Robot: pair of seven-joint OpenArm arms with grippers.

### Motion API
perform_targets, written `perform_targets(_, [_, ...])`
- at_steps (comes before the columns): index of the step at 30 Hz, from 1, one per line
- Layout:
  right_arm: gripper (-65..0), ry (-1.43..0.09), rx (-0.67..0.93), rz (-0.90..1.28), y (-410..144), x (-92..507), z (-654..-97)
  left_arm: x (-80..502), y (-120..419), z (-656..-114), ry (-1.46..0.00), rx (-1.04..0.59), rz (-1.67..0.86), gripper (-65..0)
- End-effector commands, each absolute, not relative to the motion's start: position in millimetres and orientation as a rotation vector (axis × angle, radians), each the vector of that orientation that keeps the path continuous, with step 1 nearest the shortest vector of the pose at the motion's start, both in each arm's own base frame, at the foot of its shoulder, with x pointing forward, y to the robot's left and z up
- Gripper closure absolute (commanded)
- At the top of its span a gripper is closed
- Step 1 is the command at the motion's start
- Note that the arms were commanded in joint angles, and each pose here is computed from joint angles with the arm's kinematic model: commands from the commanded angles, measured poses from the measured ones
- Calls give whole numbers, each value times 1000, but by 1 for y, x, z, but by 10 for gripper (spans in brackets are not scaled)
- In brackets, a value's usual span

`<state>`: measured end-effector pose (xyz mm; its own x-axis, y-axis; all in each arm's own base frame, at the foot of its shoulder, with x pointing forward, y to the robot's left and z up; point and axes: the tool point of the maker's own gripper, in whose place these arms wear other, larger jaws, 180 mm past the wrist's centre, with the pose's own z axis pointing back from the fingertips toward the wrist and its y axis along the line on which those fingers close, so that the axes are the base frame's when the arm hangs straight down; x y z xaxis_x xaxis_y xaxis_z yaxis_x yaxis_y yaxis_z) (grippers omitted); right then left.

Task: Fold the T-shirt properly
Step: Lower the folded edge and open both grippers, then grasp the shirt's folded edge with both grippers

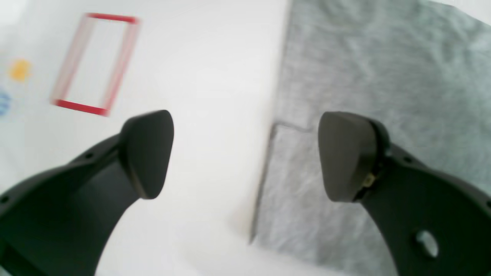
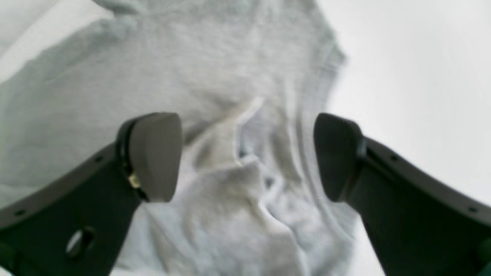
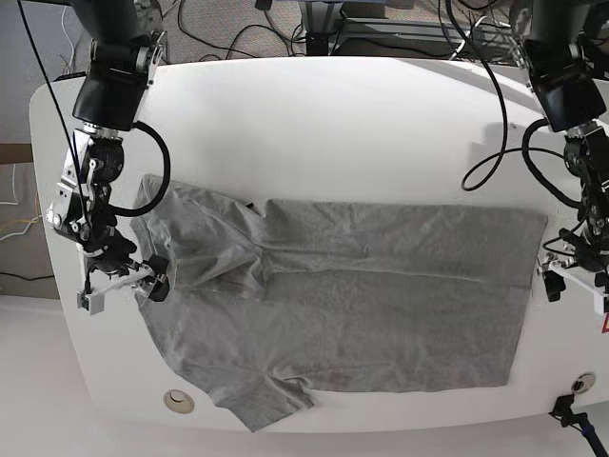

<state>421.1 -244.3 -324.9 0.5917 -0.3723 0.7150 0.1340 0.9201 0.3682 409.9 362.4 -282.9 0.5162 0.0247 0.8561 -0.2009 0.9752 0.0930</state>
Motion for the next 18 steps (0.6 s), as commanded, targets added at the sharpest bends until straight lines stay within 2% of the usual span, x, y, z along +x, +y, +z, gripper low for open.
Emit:
perform_targets(1, [-505, -944, 248, -249, -257, 418, -301, 405, 358, -260, -1078, 220, 32, -559])
perform_targets(7, [-505, -892, 117, -158, -280, 364, -314, 366, 344, -271, -1040, 262, -80, -559])
perform_targets(13, [-505, -796, 104, -128, -271, 316, -347, 341, 334, -286, -997, 267, -125, -559])
perform_targets(18, [-505, -805, 104, -122, -273, 305, -361, 335, 333, -293, -980, 261, -125, -559])
